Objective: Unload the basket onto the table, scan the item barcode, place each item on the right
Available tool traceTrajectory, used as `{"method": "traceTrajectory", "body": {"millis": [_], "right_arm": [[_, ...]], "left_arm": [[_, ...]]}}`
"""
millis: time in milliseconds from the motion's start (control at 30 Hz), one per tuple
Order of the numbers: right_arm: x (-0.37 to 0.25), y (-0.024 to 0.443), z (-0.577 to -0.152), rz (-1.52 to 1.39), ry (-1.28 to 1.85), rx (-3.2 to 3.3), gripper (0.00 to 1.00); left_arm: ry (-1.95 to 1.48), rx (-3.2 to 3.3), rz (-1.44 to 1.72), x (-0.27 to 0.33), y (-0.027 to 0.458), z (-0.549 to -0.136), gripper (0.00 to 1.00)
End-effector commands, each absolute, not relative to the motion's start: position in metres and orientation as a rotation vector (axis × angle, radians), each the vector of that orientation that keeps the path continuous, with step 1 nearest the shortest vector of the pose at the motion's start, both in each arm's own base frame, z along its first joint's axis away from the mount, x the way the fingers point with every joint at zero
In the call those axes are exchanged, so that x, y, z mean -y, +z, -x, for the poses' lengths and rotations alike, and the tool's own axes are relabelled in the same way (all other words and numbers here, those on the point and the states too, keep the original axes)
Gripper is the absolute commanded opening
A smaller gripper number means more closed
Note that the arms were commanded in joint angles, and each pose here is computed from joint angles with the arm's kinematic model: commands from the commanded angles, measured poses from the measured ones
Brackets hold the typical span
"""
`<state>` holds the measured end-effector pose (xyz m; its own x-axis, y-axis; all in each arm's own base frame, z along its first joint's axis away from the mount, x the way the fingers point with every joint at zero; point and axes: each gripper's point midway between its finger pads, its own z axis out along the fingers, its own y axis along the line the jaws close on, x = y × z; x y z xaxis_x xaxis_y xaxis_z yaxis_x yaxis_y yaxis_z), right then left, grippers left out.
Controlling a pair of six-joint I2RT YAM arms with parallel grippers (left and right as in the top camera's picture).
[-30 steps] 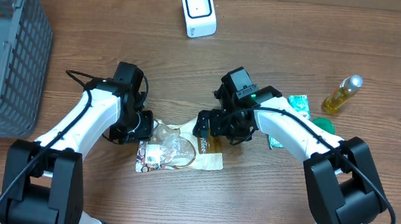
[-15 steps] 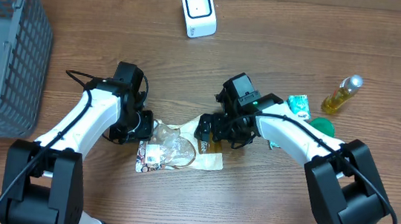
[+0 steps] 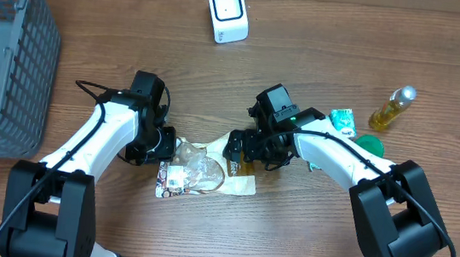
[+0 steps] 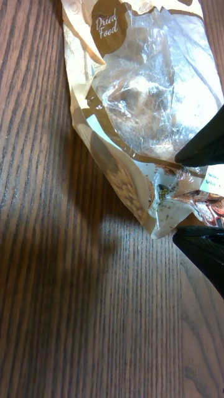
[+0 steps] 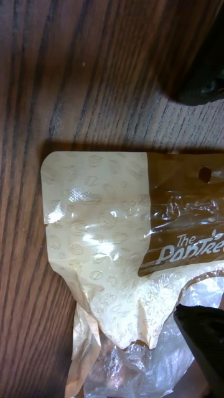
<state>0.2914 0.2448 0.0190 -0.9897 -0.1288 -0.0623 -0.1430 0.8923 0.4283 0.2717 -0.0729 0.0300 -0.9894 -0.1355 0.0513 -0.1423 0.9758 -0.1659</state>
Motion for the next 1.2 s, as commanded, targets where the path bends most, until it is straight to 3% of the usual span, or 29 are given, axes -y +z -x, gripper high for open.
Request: {"method": "traceTrajectory", "body": {"millis": [0,1167], "right_arm": [[-0.240,0.014,-0.284,0.197,0.675,-3.051,1.00],[-0.256,0.011,-0.263,0.153,0.673,-3.102,1.00]], "left_arm": [[0.247,3.080,-0.208,0.071,0.028,-0.269,0.36],[0.245,3.077,-0.208,0.071,0.028,-0.268,0.38]]}}
